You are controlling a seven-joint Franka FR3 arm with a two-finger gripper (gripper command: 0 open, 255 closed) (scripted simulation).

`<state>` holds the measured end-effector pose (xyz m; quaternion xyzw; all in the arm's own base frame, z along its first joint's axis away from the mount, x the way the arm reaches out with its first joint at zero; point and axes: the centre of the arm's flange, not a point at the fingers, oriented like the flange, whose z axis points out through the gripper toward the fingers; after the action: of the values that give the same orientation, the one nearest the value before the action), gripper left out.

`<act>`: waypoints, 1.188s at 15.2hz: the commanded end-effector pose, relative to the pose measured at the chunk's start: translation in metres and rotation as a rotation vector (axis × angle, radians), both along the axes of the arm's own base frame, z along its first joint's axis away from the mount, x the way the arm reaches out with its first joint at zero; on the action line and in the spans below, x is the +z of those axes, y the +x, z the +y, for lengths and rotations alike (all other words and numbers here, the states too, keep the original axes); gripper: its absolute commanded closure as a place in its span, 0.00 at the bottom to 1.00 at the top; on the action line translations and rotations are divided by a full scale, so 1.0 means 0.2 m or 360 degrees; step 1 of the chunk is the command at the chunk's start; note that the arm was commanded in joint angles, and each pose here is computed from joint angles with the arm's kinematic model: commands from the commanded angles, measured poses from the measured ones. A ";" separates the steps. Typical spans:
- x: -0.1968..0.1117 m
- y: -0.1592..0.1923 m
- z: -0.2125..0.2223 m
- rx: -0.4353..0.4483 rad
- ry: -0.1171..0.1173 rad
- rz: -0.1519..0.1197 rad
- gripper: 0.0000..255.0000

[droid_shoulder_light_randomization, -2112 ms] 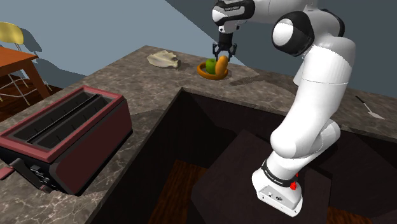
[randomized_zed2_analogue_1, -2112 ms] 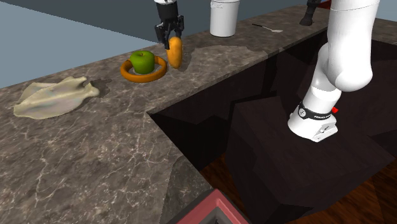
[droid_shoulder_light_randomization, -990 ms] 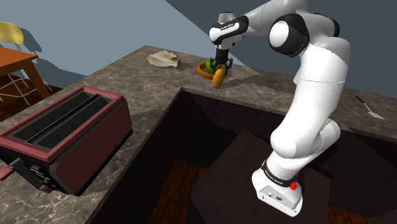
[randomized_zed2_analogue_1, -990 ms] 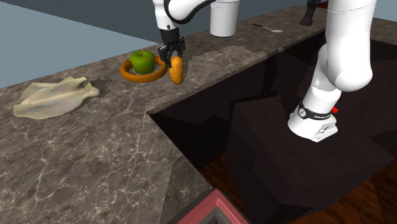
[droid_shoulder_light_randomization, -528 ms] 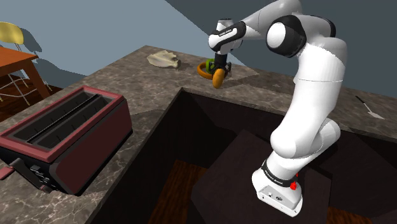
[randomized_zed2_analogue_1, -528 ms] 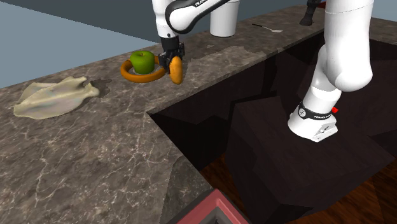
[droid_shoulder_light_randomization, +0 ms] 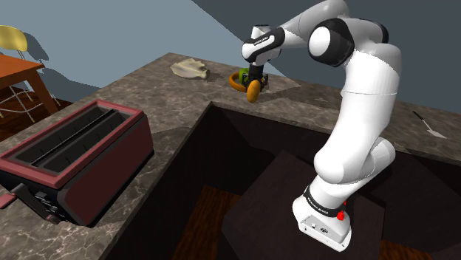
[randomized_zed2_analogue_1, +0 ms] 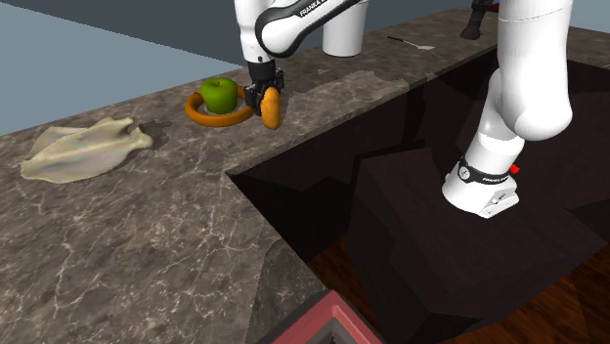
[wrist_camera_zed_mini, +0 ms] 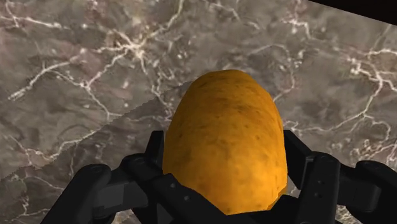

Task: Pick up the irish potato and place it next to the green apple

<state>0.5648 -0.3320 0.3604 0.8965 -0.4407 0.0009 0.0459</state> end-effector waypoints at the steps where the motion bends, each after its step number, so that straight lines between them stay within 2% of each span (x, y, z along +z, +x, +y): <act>1: -0.07 -0.01 0.00 -0.0003 0.0021 0.0037 1.00; 2: -0.07 -0.01 0.00 -0.0003 0.0021 0.0037 1.00; 3: -0.06 -0.02 0.00 -0.0003 0.0021 0.0037 0.00; 8: -0.07 -0.01 0.00 -0.0003 0.0021 0.0037 0.00; 12: 0.18 0.00 0.02 -0.0003 0.0021 0.0037 0.00; 18: 0.18 0.00 0.02 -0.0003 0.0021 0.0037 0.00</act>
<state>0.5653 -0.3285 0.3966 0.8963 -0.4409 -0.0123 0.0452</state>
